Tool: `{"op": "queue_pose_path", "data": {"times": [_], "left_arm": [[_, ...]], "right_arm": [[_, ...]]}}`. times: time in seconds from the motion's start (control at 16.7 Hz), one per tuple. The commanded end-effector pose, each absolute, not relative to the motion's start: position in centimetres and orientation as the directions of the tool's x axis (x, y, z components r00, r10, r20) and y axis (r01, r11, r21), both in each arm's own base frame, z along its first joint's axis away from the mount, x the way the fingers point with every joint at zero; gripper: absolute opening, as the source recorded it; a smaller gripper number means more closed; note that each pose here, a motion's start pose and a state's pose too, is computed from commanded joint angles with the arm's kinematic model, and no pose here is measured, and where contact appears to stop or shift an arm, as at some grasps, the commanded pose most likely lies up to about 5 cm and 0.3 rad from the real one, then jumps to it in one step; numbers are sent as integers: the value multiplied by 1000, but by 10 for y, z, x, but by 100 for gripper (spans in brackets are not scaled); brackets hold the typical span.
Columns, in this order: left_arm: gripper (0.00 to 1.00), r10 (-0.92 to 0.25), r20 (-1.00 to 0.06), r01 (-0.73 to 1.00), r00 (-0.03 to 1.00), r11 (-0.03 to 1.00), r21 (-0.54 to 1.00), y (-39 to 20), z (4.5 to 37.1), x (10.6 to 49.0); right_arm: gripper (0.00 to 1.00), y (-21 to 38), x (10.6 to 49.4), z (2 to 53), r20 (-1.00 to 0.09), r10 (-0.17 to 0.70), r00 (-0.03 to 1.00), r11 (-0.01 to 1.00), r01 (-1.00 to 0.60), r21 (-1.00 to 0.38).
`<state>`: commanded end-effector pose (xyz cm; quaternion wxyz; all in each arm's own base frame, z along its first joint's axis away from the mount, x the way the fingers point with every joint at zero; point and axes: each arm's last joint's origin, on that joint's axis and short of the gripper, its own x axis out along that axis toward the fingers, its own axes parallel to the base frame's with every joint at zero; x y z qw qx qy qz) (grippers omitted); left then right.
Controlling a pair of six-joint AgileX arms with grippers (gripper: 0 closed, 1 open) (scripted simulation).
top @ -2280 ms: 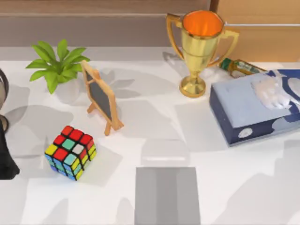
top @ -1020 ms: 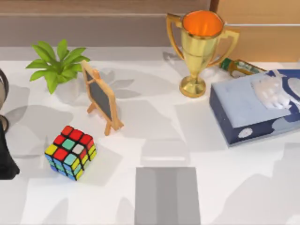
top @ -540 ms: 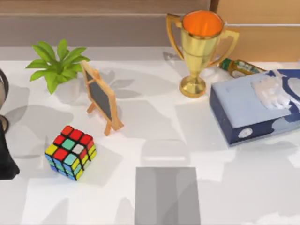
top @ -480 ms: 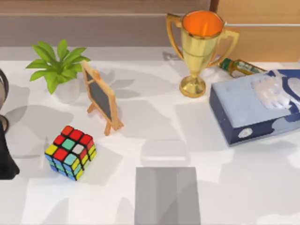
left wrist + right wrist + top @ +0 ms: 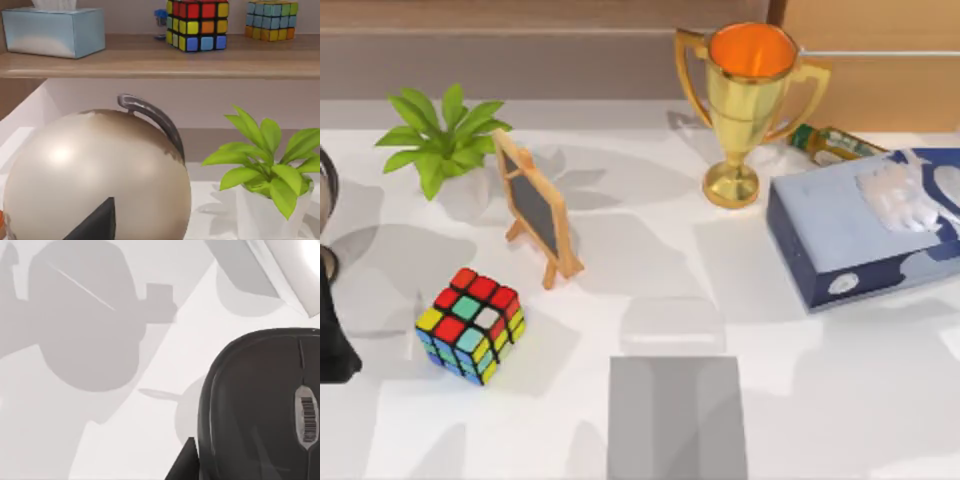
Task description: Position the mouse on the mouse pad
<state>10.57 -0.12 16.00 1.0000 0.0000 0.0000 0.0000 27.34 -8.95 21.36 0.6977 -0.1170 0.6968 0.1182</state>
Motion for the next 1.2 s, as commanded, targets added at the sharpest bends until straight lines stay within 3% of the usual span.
{"op": "queue_pose_path", "data": {"times": [0.3, 0.66, 0.96, 1.2], "left_arm": [[100, 0, 0, 0, 1000, 1000, 0, -1, 160, 106], [100, 0, 0, 0, 1000, 1000, 0, -1, 160, 106], [100, 0, 0, 0, 1000, 1000, 0, -1, 160, 106], [100, 0, 0, 0, 1000, 1000, 0, -1, 160, 106]], "right_arm": [[0, -50, 304, 225, -1000, -4, 16, 947, -322, -9], [0, 94, 337, 238, -998, 22, 55, 972, -235, 9], [0, 233, 294, 233, -995, 71, 65, 992, -112, 63], [0, 287, 253, 209, -998, 56, 25, 998, -23, 56]]}}
